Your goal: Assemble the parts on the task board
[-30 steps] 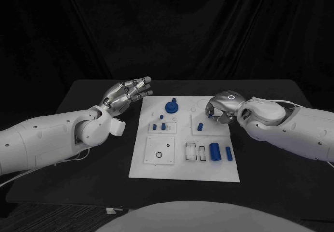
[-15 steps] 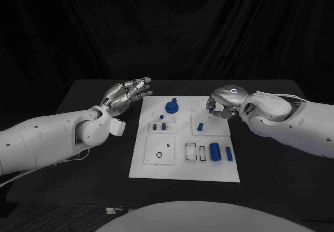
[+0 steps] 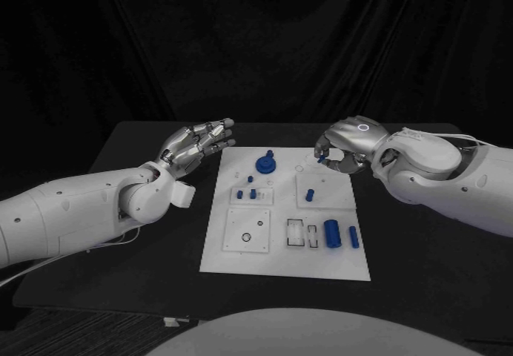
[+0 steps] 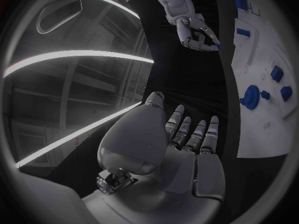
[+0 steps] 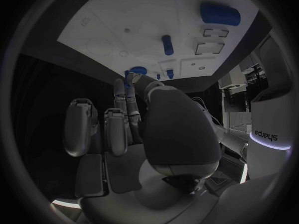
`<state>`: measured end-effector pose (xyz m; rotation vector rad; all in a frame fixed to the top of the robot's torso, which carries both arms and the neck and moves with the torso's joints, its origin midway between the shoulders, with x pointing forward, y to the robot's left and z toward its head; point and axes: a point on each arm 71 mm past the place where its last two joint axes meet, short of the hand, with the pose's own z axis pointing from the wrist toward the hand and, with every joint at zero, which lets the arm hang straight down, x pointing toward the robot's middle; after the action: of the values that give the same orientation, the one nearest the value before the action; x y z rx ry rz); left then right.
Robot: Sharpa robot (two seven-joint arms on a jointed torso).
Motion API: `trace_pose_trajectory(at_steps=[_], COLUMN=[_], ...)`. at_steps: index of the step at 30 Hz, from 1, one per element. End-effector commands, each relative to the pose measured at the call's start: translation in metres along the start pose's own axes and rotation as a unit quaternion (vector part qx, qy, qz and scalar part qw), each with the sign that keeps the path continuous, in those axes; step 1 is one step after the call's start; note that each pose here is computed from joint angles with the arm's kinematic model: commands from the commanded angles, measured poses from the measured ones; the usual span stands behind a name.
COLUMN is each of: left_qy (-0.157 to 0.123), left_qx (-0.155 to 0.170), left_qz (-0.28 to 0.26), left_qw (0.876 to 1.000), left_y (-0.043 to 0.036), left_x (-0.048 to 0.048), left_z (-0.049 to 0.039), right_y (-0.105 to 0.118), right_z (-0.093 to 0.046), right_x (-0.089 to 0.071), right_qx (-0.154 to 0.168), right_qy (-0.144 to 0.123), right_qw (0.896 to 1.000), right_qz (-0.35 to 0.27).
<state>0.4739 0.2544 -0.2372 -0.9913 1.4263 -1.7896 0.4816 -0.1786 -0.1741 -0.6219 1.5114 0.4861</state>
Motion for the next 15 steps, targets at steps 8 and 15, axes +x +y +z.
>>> trace_pose_trajectory(at_steps=[8, 15], left_qy=[0.0, 0.0], left_qx=[0.042, 0.042], left_qz=[-0.005, -0.005], left_qw=[0.999, 0.999], left_y=[-0.0049, -0.0041], left_x=[0.0015, 0.0014], left_z=[0.0004, -0.0003], right_y=[0.057, 0.094], right_z=[0.002, 0.01], right_x=[-0.017, -0.017], right_qx=[-0.053, -0.095], right_qy=[-0.022, -0.012], right_qw=[0.998, 0.995], right_qz=[0.013, 0.016])
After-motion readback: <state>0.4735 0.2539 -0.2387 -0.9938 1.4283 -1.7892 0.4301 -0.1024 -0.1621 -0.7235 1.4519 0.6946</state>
